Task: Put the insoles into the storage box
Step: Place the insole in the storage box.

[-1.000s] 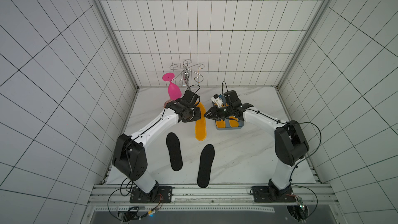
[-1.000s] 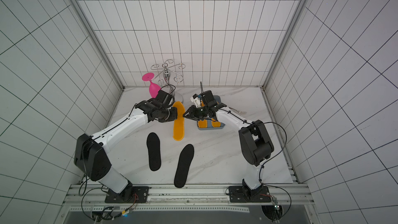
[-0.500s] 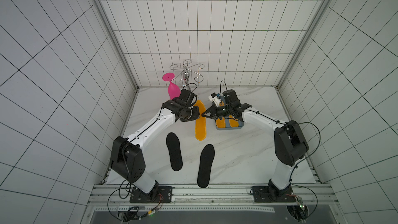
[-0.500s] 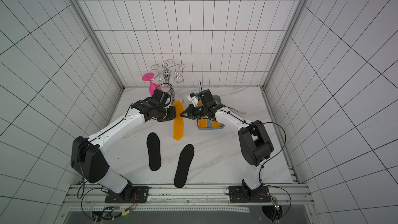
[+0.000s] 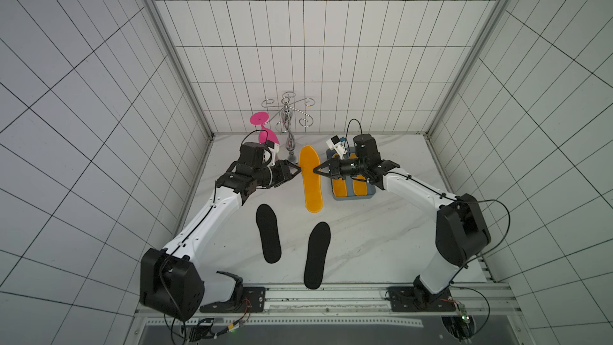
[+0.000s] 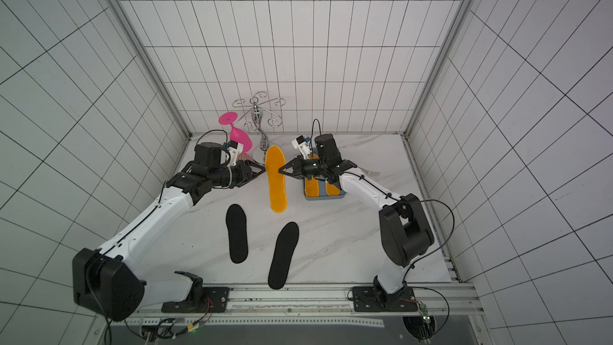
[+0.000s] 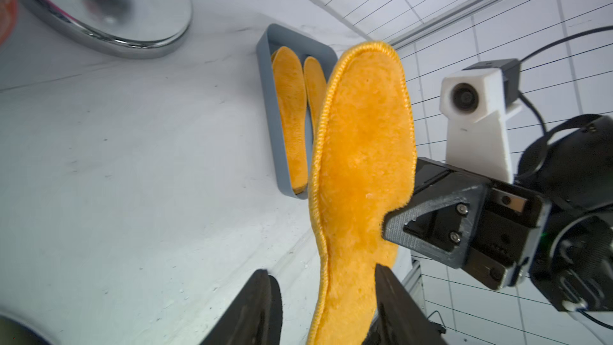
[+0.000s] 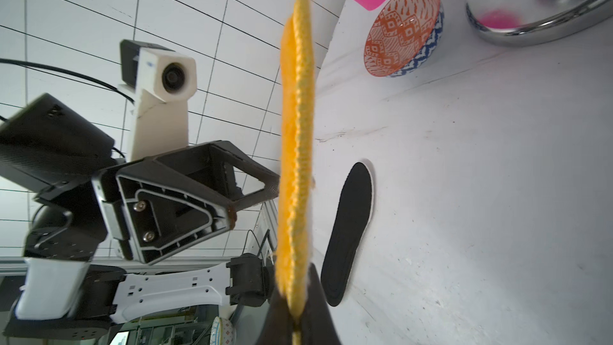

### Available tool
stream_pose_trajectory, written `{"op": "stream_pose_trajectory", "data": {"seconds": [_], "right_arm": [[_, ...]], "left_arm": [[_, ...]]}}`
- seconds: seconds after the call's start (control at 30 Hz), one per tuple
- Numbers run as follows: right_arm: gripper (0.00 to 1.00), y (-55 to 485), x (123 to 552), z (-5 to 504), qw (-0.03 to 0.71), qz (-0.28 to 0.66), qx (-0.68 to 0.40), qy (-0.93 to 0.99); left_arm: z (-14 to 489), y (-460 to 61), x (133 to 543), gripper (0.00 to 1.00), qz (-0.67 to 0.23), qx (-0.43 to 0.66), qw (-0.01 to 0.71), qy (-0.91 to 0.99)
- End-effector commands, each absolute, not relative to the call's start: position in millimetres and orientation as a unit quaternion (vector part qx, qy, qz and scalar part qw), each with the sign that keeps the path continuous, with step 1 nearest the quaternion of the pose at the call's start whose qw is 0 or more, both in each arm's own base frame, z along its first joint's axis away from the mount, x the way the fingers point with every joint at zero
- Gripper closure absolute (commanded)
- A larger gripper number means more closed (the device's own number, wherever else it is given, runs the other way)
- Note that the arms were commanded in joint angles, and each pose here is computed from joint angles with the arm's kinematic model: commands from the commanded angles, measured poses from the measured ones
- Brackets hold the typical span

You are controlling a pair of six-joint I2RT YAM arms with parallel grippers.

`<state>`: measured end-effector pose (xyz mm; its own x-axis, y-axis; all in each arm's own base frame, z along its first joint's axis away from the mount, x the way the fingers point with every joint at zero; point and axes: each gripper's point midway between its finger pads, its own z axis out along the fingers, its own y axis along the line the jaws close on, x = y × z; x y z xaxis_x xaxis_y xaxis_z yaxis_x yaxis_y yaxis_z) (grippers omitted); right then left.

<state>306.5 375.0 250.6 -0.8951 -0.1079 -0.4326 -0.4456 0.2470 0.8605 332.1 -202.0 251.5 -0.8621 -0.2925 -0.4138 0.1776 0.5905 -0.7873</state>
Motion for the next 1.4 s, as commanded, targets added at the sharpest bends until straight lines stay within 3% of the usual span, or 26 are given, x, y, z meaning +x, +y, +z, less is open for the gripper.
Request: {"op": "stream_pose_trajectory", "data": {"seconds": [0.0, 0.43, 0.63, 0.7, 0.8, 0.93, 1.0, 1.23, 1.37], "right_arm": [[1.00, 372.8, 300.6, 271.2, 0.154, 0.618, -0.184, 0.749], [1.00, 372.8, 295.5, 303.5, 0.154, 0.675, -0.158, 0.704], [1.00, 370.3, 294.3, 289.8, 0.148, 0.658, -0.159, 0.721], [1.00, 368.7, 294.6, 287.5, 0.150, 0.653, -0.158, 0.725], [0.87, 364.2, 297.5, 289.0, 0.157, 0.647, -0.156, 0.729], [0.54, 343.2, 309.7, 290.6, 0.186, 0.629, -0.136, 0.742], [0.45, 327.9, 315.0, 285.5, 0.200, 0.608, -0.123, 0.758], [0.29, 225.9, 331.3, 226.4, 0.262, 0.385, -0.048, 0.884], [0.23, 175.1, 331.6, 217.5, 0.289, 0.284, -0.010, 0.914]], "left_arm": [[283.8, -219.4, 320.8, 0.47, -0.529, 0.010, 0.264, 0.806], [277.3, -226.8, 317.4, 0.60, -0.562, 0.011, 0.242, 0.791], [289.1, -227.9, 321.1, 0.97, -0.568, 0.013, 0.254, 0.783], [290.9, -228.1, 321.7, 1.00, -0.567, 0.016, 0.257, 0.782], [286.6, -229.3, 325.0, 1.00, -0.564, 0.014, 0.256, 0.785], [273.6, -238.5, 332.3, 1.00, -0.548, 0.017, 0.259, 0.795], [265.1, -244.3, 338.9, 1.00, -0.537, 0.016, 0.263, 0.801], [233.4, -286.3, 383.3, 1.00, -0.530, -0.015, 0.275, 0.802], [216.1, -316.8, 404.6, 1.00, -0.534, -0.021, 0.260, 0.804]]}}
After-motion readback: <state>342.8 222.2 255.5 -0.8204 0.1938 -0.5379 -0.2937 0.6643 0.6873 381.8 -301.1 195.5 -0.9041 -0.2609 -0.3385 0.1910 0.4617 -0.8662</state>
